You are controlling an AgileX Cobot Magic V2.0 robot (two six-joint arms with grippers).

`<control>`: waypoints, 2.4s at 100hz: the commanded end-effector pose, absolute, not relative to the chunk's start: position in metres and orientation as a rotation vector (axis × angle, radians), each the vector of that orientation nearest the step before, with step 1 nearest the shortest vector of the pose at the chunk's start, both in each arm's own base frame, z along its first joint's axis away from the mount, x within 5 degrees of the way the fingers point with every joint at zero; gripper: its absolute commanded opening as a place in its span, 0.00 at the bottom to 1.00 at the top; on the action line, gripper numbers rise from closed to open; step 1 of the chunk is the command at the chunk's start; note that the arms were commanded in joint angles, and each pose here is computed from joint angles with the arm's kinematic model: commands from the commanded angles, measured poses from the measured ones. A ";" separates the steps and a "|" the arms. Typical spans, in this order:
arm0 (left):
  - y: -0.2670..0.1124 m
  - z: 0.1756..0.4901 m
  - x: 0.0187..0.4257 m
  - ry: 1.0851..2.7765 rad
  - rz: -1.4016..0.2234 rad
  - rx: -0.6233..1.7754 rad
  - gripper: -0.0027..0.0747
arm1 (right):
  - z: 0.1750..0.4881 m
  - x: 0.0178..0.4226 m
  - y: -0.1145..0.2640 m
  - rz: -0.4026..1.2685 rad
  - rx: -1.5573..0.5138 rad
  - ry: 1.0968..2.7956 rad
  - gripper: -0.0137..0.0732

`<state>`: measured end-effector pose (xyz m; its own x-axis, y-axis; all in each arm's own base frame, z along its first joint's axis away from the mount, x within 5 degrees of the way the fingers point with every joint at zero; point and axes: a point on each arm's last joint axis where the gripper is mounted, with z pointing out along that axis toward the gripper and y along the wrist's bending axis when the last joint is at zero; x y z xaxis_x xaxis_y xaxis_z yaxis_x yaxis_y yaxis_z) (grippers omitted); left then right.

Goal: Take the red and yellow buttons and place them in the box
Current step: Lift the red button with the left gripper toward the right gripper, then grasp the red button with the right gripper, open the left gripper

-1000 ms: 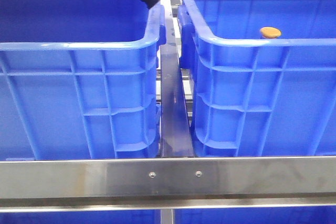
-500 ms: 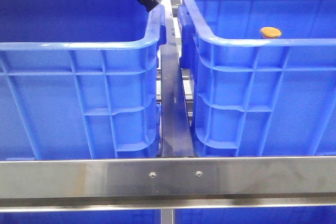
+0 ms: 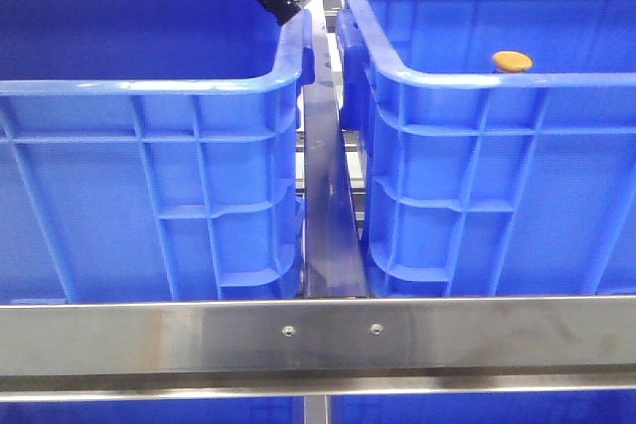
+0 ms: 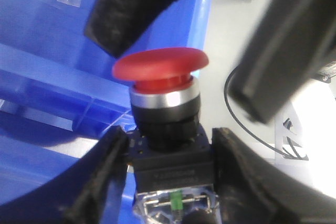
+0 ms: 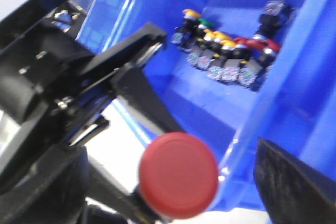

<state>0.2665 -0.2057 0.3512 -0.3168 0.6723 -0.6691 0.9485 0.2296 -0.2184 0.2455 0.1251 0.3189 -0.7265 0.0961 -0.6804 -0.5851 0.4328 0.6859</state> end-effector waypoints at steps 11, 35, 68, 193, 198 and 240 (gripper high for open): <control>-0.208 0.375 0.257 1.982 -0.896 1.447 0.17 | 0.341 0.240 0.127 1.411 -0.426 1.923 0.90; -0.208 0.375 0.257 1.982 -0.896 1.447 0.17 | 0.342 0.237 0.129 1.444 -0.456 1.917 0.81; -0.208 0.375 0.257 1.982 -0.895 1.445 0.17 | 0.342 0.237 0.128 1.442 -0.454 1.918 0.53; -0.197 0.388 0.258 2.035 -0.742 1.511 0.88 | 0.358 0.269 0.036 1.145 -0.187 1.874 0.42; -0.197 0.388 0.258 2.036 -0.742 1.510 0.88 | 0.356 0.271 0.024 1.091 -0.143 1.879 0.42; -0.197 0.388 0.258 2.039 -0.746 1.506 0.88 | 0.341 0.292 -0.043 0.286 -0.089 1.916 0.42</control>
